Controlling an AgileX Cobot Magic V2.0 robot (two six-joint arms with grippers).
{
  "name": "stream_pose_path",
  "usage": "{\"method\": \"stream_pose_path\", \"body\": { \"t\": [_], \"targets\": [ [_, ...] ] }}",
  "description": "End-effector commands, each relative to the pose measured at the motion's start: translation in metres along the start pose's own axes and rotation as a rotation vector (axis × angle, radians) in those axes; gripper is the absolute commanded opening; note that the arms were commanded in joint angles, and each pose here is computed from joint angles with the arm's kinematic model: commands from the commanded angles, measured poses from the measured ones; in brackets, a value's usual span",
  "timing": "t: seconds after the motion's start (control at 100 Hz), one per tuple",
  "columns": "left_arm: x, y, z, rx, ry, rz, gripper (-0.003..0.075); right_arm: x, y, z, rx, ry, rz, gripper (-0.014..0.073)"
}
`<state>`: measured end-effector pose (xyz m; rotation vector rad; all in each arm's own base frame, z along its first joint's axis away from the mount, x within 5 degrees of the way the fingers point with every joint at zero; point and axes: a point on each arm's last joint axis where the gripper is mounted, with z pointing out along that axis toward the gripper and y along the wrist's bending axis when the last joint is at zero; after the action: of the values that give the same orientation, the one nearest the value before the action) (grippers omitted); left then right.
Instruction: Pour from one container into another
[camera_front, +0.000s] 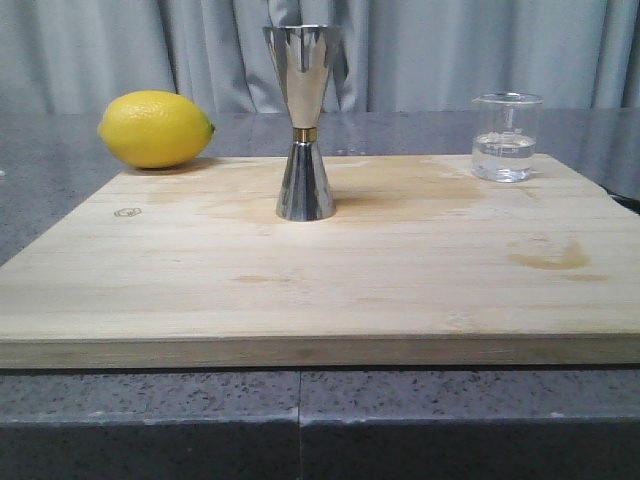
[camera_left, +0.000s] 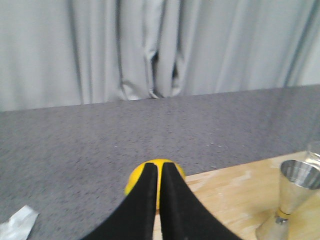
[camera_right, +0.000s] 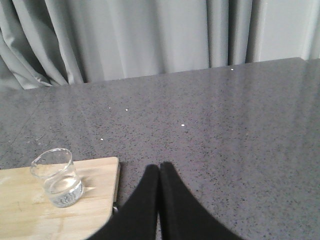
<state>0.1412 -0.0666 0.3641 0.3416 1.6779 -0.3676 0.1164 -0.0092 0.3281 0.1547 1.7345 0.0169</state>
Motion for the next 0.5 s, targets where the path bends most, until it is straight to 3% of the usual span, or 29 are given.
{"method": "stream_pose_path", "body": {
  "t": [0.0, 0.23, 0.49],
  "targets": [
    [-0.032, -0.012, 0.011, 0.062, -0.099, 0.065, -0.0018, -0.027, 0.003, 0.009, -0.006, -0.063, -0.01, -0.0071],
    [-0.06, -0.011, 0.022, 0.046, -0.078, 0.088, -0.0018, -0.05, 0.005, 0.027, -0.002, 0.032, -0.135, -0.0071],
    [-0.056, 0.021, 0.017, -0.121, -0.037, 0.046, -0.0018, -0.063, 0.006, 0.036, -0.002, 0.054, -0.159, -0.0071]
  ]
}}
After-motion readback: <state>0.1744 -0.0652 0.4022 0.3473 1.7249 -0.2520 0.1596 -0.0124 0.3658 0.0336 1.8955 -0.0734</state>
